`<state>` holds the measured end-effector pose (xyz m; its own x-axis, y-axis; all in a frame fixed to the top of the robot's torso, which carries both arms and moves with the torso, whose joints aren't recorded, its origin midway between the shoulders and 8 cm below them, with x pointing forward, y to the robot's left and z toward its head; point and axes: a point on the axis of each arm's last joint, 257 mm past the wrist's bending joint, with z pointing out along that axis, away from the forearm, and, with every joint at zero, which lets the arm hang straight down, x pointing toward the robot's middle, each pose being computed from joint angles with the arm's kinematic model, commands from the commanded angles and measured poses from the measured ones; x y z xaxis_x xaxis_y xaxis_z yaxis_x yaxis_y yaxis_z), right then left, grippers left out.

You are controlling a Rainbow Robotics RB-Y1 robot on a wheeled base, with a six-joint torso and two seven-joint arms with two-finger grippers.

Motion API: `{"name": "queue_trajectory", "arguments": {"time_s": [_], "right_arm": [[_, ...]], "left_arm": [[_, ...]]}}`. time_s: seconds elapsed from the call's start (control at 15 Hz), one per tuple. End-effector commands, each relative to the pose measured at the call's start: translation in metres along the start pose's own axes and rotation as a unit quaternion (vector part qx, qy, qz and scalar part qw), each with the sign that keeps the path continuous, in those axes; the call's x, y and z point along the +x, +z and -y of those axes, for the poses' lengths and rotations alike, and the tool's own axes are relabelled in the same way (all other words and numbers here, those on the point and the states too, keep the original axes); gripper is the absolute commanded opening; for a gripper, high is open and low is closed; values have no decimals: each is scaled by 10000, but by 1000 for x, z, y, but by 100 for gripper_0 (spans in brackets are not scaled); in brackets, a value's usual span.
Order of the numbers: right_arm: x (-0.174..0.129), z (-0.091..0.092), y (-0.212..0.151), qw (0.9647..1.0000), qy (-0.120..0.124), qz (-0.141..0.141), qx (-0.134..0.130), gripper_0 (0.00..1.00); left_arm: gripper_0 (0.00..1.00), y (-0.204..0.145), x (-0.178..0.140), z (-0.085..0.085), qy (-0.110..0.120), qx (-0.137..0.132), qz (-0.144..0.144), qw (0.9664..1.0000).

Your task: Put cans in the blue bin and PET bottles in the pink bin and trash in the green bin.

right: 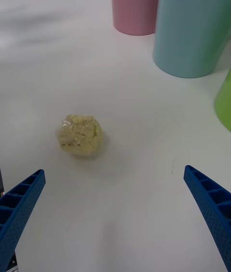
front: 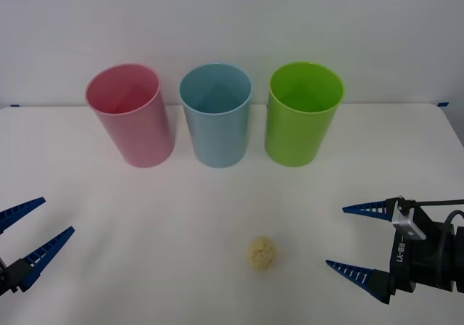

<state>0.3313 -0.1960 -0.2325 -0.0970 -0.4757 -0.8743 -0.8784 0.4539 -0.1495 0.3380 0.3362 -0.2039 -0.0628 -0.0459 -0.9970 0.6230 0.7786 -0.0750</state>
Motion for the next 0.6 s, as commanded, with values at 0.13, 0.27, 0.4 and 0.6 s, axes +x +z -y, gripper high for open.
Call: {"name": "queue_trajectory", "arguments": {"time_s": [0.13,0.27,0.4,0.6], "right_arm": [[0,0,0,10000,0,0,0,100],[-9,4,1,9999,-84,80,46,100],[-25,13,-8,9987,-466,-51,178,100],[-35,17,-24,9970,-573,-455,233,100]], "left_arm": [[100,0,0,0,0,0,0,10000],[100,0,0,0,0,0,0,10000],[100,0,0,0,0,0,0,10000],[100,0,0,0,0,0,0,10000]]}}
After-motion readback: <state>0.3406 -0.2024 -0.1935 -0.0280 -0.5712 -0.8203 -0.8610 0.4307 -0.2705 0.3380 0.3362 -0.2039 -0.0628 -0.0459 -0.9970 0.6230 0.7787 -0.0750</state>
